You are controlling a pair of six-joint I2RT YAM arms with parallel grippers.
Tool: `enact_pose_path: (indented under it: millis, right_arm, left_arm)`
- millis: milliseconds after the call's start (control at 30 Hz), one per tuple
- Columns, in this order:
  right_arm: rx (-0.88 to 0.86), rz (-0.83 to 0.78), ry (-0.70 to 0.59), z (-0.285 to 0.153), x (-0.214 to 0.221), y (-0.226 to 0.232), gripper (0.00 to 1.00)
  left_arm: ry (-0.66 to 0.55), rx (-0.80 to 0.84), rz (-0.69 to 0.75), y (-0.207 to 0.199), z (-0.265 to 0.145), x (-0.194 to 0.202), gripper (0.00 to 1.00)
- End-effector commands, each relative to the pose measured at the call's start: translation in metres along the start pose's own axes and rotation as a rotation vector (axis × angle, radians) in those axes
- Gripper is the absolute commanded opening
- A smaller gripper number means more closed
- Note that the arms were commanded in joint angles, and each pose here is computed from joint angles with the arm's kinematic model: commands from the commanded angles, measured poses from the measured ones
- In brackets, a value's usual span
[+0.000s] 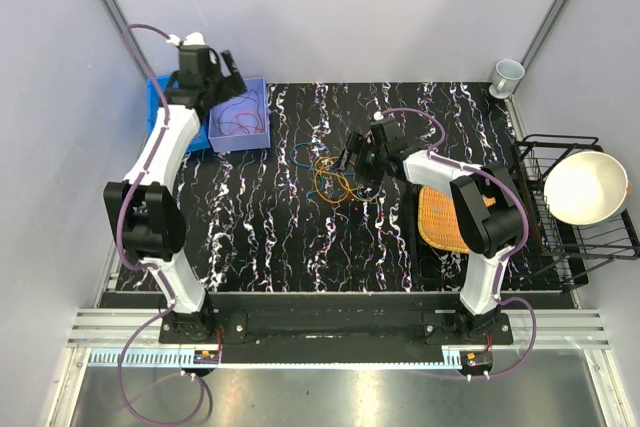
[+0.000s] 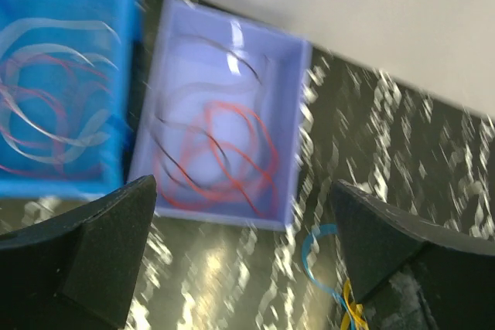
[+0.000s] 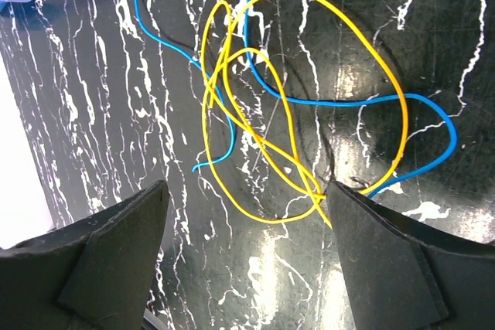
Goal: Untangle the cables
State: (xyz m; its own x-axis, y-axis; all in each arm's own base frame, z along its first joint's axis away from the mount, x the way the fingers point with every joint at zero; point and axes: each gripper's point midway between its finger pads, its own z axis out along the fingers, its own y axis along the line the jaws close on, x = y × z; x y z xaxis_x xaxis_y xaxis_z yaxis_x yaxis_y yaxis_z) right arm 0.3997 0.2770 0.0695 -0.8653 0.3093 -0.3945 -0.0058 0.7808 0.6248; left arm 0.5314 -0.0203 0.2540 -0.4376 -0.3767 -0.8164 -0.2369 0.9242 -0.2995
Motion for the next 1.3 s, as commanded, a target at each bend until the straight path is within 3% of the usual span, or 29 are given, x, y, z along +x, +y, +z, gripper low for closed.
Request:
enact_pose_path:
  millis: [0,167,300,567,900,1267]
  right_arm:
    - [-0.027,-0.025,-0.076,-0.011,-0.016,0.008,0.89]
    - [-0.021,-0.021,-0.11,-0.017,-0.022,0.004,0.89]
    - [-0.021,-0.014,-0.124,-0.02,-0.024,0.002,0.89]
    - [-0.018,0.005,-0.102,-0.016,-0.019,-0.002,0.89]
    - [-0.013,0.005,-0.101,-0.015,-0.019,-0.005,0.89]
    - [-0.033,0.0,-0.111,-0.012,-0.022,-0.002,0.89]
  left_arm:
    - [-0.015,0.056,0.012,-0.035,-0.019,0.023,0.95]
    - [0.094,0.138,0.098,-0.08,-0.03,0.084,0.94]
    - [0.201,0.14,0.163,-0.081,-0.034,0.137,0.91]
    - [0.364,0.156,0.161,-0.081,-0.032,0.218,0.84]
    - [0.431,0.113,0.089,-0.095,0.0,0.257,0.78]
    - [0.432,0.025,0.054,-0.101,0.034,0.26,0.69]
